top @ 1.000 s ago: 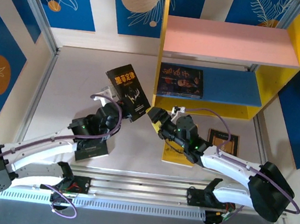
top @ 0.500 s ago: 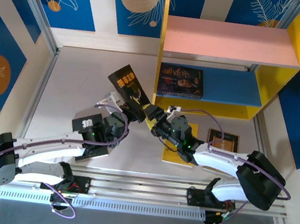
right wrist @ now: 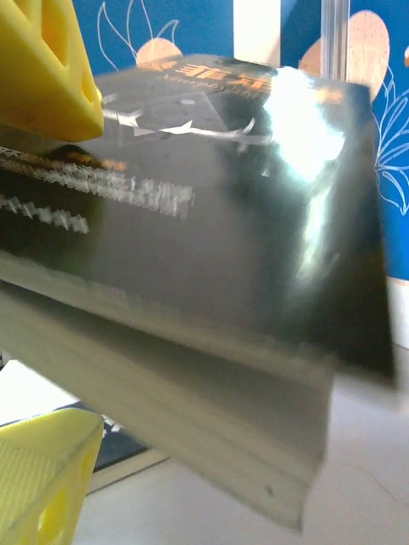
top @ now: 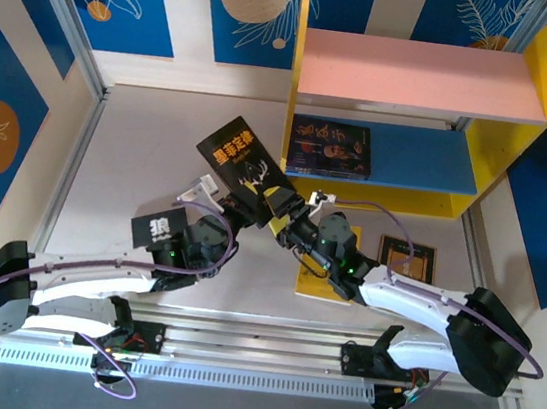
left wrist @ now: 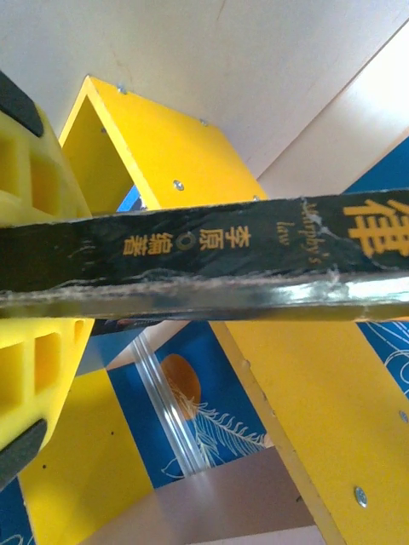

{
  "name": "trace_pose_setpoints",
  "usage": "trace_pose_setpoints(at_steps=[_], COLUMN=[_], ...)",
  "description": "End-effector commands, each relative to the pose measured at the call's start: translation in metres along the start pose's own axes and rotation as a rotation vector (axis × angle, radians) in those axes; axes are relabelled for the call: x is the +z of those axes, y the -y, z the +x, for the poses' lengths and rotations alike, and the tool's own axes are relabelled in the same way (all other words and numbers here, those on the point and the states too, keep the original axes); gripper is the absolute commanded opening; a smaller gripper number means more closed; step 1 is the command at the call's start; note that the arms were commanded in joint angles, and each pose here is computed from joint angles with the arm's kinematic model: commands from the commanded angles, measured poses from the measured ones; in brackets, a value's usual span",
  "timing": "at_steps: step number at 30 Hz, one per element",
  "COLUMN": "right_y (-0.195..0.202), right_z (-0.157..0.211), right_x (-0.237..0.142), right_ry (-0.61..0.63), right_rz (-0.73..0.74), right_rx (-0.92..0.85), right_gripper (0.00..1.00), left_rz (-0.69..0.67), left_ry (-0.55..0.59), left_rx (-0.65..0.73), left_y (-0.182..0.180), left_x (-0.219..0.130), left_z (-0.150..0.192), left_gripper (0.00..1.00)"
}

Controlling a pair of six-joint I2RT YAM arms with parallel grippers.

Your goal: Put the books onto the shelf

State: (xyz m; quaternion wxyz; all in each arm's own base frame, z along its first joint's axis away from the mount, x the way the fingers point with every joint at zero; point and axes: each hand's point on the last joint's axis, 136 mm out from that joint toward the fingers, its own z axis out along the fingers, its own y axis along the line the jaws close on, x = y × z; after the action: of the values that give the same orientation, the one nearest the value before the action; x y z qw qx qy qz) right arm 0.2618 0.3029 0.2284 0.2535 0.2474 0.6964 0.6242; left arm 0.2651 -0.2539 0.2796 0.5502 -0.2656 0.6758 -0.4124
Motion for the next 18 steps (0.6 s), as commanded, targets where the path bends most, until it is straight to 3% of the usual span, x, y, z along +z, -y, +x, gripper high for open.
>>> trace_pose_setpoints(at_steps=[1,8,15,18], right_y=[-0.014,-0.026,-0.031,-0.034], right_z=[-0.003,-0.01,-0.016,-0.017], right_x=[-0.006,-0.016,-0.021,-0.021], right_ry=[0.02,0.046,0.058,0.049], right_rz=[-0.029,-0.055,-0.05,-0.05], right_rx=[0.0,-0.014,-0.062,-0.092], right_gripper=[0.8,0.63,0.23,0.16], left_rz=[0.064,0.05,0.05,0.049], left_ry=[0.005,-0.014,-0.031,-0.039], left_rx=[-0.098,-0.093,-0.069,-0.051], left_y=[0.014,0.007,0.012,0.014], left_x=[-0.005,-0.005,-0.001,0.0], left_z=[-0.004,0.002,0.008,0.009], left_gripper=[0.0,0.0,0.0,0.18])
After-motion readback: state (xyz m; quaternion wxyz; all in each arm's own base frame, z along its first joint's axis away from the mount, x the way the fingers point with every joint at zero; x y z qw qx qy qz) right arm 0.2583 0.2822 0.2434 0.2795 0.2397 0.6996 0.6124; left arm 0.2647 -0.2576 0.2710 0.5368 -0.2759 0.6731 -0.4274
